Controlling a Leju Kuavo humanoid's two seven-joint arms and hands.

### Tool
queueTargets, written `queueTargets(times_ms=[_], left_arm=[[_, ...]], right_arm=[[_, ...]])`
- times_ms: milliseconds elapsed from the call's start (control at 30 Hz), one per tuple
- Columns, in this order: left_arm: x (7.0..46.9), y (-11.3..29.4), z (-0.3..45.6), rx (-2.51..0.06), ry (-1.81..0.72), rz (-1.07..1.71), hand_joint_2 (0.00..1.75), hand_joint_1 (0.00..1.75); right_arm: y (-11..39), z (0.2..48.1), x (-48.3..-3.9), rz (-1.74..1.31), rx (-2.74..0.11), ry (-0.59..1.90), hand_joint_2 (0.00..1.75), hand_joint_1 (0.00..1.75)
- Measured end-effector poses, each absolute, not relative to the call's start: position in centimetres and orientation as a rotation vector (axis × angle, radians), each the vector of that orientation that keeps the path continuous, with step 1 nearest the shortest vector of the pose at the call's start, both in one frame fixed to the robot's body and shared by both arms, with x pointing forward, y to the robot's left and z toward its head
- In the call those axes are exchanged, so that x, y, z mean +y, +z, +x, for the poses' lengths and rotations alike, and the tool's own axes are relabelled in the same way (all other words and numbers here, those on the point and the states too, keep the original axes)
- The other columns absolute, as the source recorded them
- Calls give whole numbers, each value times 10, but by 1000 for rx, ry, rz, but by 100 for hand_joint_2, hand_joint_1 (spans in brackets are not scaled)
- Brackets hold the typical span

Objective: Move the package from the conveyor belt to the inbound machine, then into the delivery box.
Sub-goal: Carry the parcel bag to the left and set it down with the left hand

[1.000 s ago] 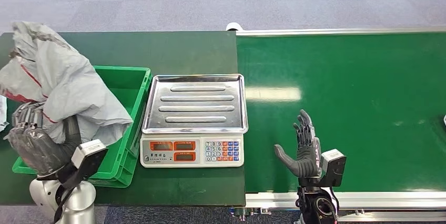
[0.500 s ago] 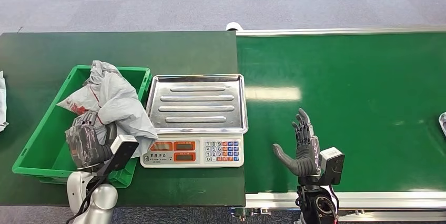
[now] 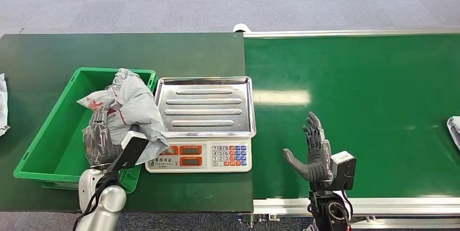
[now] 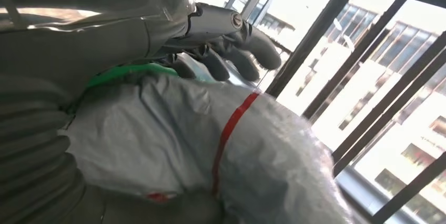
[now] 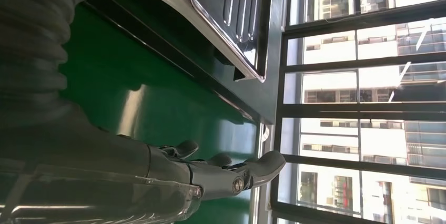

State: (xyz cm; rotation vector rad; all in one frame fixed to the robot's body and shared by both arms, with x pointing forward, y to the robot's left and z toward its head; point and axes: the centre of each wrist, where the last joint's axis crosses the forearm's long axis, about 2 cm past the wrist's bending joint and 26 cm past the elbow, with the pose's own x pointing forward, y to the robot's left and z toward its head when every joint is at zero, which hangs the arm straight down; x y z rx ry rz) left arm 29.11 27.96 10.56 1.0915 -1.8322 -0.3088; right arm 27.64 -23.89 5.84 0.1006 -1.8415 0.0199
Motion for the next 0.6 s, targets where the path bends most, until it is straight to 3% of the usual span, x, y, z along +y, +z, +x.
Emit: queueTargets(times_ms=[267,600], left_arm=[[285,138,286,-2151,-12,1193,175,0],[304,198,268,-2254,391,1340,175,0]], right_arm=[[58,277,-239,102,-1840,4,175,0],[59,285,-234,114,-1844,3,175,0]])
